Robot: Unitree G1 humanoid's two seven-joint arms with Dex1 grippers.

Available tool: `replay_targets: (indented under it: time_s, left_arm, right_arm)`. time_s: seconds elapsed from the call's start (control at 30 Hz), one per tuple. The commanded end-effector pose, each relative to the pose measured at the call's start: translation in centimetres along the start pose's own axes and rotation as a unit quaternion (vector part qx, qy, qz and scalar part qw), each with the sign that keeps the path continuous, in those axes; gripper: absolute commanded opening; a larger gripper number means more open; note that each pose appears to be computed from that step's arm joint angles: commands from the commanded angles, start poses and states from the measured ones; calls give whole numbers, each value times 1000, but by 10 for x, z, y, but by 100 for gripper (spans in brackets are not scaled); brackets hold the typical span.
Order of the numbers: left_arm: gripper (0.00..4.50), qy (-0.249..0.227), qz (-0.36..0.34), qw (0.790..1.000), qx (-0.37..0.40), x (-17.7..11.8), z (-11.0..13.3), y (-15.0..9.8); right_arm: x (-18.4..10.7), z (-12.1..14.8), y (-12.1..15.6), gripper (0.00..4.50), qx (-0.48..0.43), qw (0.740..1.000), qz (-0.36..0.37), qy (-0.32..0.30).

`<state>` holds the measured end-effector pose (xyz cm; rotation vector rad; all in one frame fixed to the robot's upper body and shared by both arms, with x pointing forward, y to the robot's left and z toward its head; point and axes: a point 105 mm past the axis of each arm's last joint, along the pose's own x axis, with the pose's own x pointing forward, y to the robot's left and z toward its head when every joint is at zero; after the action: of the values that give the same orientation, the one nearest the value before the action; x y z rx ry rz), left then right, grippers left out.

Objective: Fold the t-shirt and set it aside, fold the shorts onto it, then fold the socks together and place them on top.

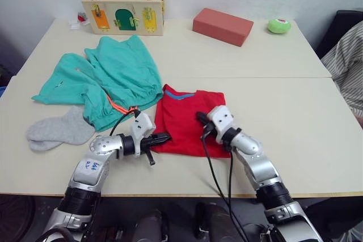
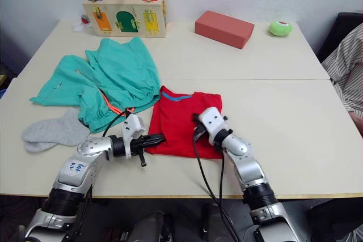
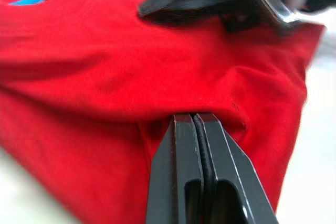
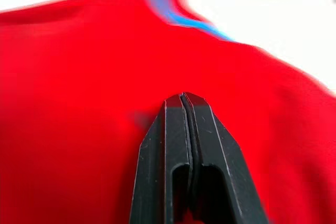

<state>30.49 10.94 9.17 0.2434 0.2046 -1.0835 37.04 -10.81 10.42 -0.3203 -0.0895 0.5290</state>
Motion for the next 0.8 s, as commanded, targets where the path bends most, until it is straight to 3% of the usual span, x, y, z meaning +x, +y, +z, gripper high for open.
replay_targets:
  time_s: [0.03,0.27,0.37,0.43,0.5,0.63,0.8]
  left_arm:
    - [3,62,3,998,-10,-8,-32,-6]
    - [3,95,47,993,-54,-34,-61,-5]
    - [3,63,46,996,-46,-45,-47,-2]
    - [3,-24,25,998,-48,-52,-12,1]
    - [3,-58,11,997,-48,-57,4,1]
    - [3,-61,-37,997,-29,-52,23,-2]
    - [3,-67,-74,995,17,-20,36,-9]
  right_arm:
    - [-14,-25,-33,0,13,996,-72,46]
    - [-23,-31,-61,0,56,991,-117,45]
    - [-24,-10,-59,0,68,994,-85,-11]
    - [-23,26,-33,0,68,994,7,-84]
    - [-25,40,-14,0,54,991,64,-107]
    - [-34,47,38,0,24,978,181,-105]
    - [-40,22,70,0,10,974,218,-58]
